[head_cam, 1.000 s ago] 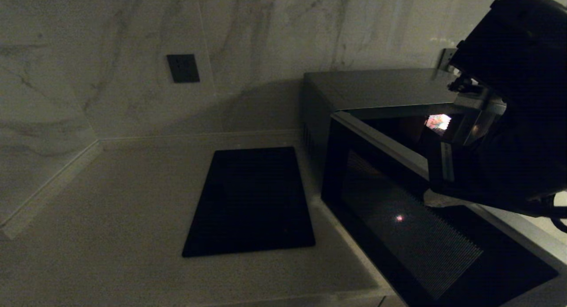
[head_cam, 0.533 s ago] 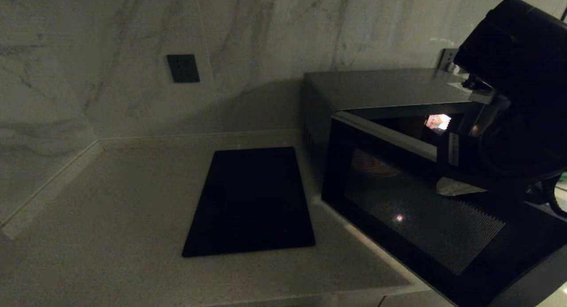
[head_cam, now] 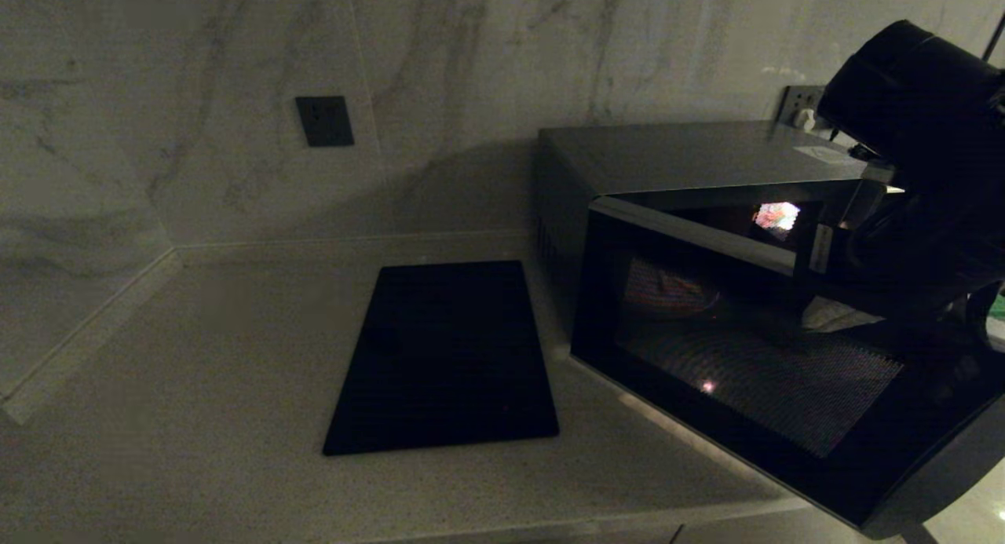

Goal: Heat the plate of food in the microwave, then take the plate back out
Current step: Close the microwave oven

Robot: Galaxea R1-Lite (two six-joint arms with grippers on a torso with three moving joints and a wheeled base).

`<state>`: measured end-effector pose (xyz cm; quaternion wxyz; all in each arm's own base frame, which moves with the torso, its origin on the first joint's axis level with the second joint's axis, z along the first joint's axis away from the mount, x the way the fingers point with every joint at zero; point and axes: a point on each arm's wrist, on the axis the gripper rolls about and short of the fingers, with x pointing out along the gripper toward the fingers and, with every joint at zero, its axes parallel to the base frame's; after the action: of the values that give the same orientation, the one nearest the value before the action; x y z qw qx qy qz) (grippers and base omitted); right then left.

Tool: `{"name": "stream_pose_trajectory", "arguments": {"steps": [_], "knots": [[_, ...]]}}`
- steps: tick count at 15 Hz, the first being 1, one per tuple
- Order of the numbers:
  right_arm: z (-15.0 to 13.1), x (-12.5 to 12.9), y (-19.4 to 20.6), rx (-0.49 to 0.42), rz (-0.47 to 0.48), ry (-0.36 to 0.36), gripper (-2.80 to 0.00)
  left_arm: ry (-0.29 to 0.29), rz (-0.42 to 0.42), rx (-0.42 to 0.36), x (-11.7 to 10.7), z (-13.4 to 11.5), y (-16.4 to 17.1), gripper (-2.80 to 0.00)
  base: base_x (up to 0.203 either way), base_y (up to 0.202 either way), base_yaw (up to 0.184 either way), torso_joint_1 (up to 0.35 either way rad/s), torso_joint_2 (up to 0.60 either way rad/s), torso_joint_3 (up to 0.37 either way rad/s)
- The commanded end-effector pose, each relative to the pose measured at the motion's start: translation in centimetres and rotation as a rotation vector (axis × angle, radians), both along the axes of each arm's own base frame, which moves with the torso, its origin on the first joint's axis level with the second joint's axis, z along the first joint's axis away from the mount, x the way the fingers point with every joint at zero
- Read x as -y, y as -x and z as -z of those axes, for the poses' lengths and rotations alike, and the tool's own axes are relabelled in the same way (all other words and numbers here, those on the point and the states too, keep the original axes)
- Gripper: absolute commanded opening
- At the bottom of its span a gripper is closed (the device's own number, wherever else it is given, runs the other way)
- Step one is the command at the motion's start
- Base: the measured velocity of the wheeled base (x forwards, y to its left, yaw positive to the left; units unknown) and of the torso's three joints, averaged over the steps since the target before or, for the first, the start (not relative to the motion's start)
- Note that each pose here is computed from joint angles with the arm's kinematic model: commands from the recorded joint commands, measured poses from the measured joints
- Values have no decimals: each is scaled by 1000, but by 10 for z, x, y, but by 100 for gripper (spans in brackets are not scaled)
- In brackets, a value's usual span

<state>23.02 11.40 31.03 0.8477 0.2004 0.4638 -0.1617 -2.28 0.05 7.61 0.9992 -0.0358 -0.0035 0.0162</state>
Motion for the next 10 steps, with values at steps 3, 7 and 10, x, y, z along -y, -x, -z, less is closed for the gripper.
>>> {"name": "stream_pose_trajectory", "arguments": {"steps": [3, 7, 10], "knots": [[-1, 13, -13, 41, 73, -1, -280, 1, -1, -1, 0, 0, 0, -280, 0, 0, 0, 0, 0, 0], [2, 23, -28, 66, 134, 31, -280, 1, -1, -1, 0, 0, 0, -280, 0, 0, 0, 0, 0, 0], [5, 26, -34, 74, 149, 32, -280, 1, -1, -1, 0, 0, 0, -280, 0, 0, 0, 0, 0, 0]]}}
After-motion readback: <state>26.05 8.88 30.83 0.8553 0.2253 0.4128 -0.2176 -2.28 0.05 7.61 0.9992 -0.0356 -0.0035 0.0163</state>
